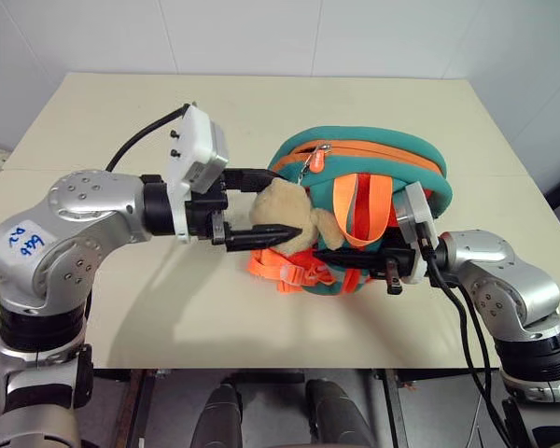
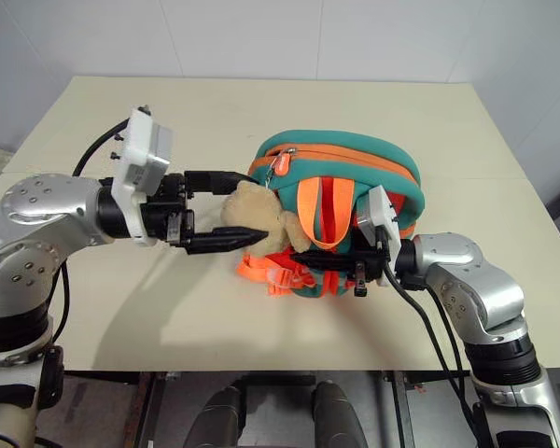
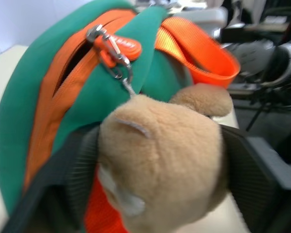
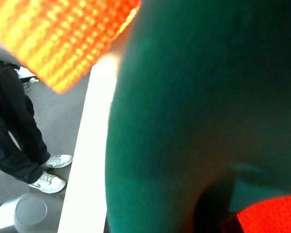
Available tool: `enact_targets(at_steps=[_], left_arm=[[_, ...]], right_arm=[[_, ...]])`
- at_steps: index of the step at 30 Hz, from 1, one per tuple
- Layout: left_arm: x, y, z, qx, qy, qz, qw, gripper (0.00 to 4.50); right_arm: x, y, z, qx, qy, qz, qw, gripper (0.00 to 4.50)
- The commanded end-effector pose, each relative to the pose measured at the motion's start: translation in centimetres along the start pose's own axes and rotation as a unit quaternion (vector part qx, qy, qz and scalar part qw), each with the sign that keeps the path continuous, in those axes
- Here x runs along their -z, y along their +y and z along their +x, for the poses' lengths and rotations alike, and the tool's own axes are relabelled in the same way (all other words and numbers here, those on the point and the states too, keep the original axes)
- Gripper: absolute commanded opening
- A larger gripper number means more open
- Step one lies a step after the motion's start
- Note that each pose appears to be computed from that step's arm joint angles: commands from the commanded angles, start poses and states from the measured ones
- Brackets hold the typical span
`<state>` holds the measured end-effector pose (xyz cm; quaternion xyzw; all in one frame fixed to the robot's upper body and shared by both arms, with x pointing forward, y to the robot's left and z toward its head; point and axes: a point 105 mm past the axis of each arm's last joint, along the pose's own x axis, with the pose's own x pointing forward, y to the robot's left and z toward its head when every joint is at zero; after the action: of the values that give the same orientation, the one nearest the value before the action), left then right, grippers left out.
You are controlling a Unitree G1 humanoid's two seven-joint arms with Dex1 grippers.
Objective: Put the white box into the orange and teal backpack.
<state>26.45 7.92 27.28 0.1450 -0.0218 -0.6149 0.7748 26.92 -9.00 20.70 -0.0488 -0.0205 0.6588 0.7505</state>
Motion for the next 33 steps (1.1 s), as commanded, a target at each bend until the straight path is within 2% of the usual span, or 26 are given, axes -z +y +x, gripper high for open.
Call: enact_targets(at_steps=[1, 7, 10, 15, 22, 33], left_arm=[[-0.3, -0.2, -0.1, 0.023, 0.007, 0.011, 1.0, 2.64], [-1.1, 0.5, -1.4, 0.021, 0.018, 0.032, 0.999, 0.97], [-1.5, 0.9, -2.0, 0.017, 0.023, 0.043, 0.999, 0.53], [-2.6, 3.2, -4.0, -0.028, 0.055, 0.075, 0.995, 0.42], [-3.0, 4.7, -5.3, -0.04, 0.076, 0.087, 0.992, 0.42], [-1.0, 7.1, -7.3, -0.034, 0.121, 0.061, 0.99, 0.4]], right_arm=[[-1.2, 0.2, 0.1, 0.001, -0.015, -0.026, 1.0, 0.0], [-1.2, 0.4, -0.1, 0.006, -0.023, -0.024, 0.999, 0.0], [-1.2, 0.5, -0.2, 0.009, -0.027, -0.023, 0.999, 0.0], [-1.7, 0.8, -0.6, 0.017, -0.06, -0.022, 0.998, 0.0], [-2.3, 1.7, -0.8, 0.029, -0.097, -0.021, 0.995, 0.0], [-2.7, 1.9, -0.9, 0.059, -0.124, -0.021, 0.99, 0.0]])
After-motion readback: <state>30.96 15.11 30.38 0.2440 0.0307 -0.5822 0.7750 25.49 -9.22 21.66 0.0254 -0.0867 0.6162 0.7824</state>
